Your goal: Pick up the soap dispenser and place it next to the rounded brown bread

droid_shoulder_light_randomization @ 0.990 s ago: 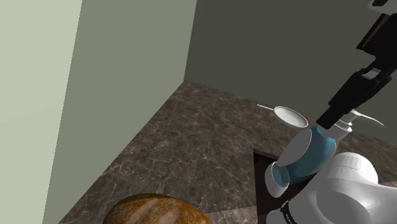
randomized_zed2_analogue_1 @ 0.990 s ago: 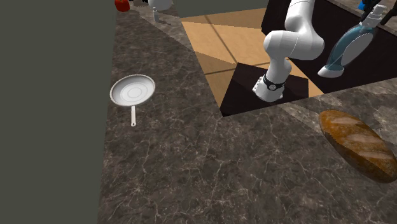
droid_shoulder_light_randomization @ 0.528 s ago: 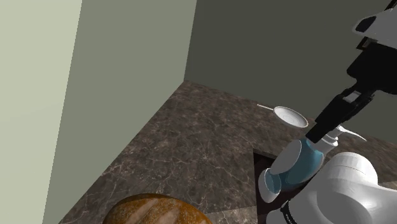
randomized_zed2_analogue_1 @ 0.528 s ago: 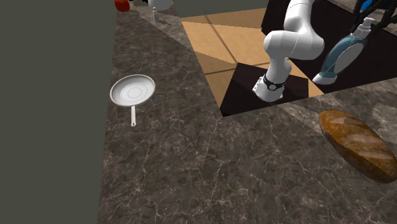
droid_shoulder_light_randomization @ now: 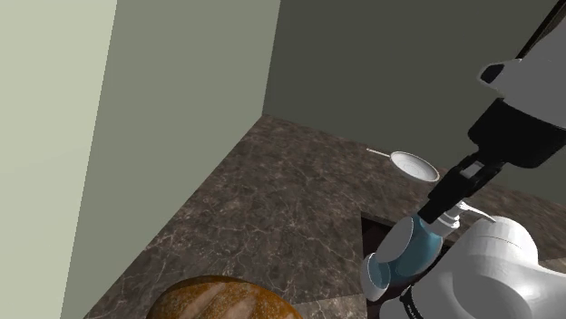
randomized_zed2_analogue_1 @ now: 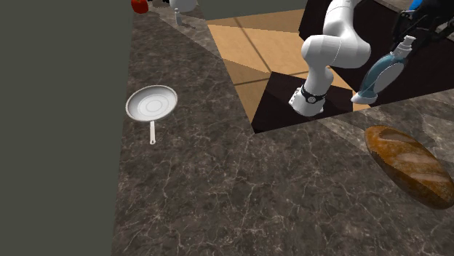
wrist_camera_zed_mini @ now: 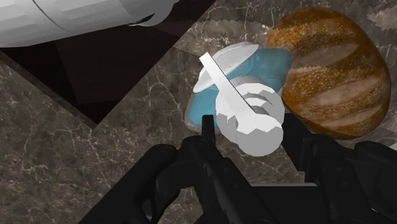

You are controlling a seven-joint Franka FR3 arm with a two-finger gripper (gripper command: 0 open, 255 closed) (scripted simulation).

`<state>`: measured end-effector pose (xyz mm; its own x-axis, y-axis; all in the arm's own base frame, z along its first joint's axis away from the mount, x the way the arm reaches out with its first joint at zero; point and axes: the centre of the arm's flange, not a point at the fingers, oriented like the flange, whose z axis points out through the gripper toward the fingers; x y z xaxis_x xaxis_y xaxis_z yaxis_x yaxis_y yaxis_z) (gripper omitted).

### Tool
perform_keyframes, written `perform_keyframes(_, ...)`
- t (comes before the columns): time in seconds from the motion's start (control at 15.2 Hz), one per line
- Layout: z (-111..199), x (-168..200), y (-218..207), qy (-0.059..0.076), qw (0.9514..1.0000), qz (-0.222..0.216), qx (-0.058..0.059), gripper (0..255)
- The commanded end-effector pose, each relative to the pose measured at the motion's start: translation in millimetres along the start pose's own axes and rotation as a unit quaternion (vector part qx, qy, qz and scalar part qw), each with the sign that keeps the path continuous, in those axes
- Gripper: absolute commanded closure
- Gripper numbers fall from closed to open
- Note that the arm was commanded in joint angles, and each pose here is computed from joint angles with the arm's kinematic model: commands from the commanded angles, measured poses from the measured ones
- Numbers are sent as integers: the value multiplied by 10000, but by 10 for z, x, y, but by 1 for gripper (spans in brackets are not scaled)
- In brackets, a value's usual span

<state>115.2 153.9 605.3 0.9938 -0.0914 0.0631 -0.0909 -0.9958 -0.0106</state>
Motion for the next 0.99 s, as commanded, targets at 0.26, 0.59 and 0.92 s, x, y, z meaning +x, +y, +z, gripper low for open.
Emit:
perform_keyframes(0.26, 310, -27, 3, 2, 10000, 0, 2, 255)
perform_keyframes(0.59, 573, -44, 6, 2, 10000, 0, 2, 255)
perform_keyframes(0.92, 836, -60, 8, 2, 10000, 0, 2, 255)
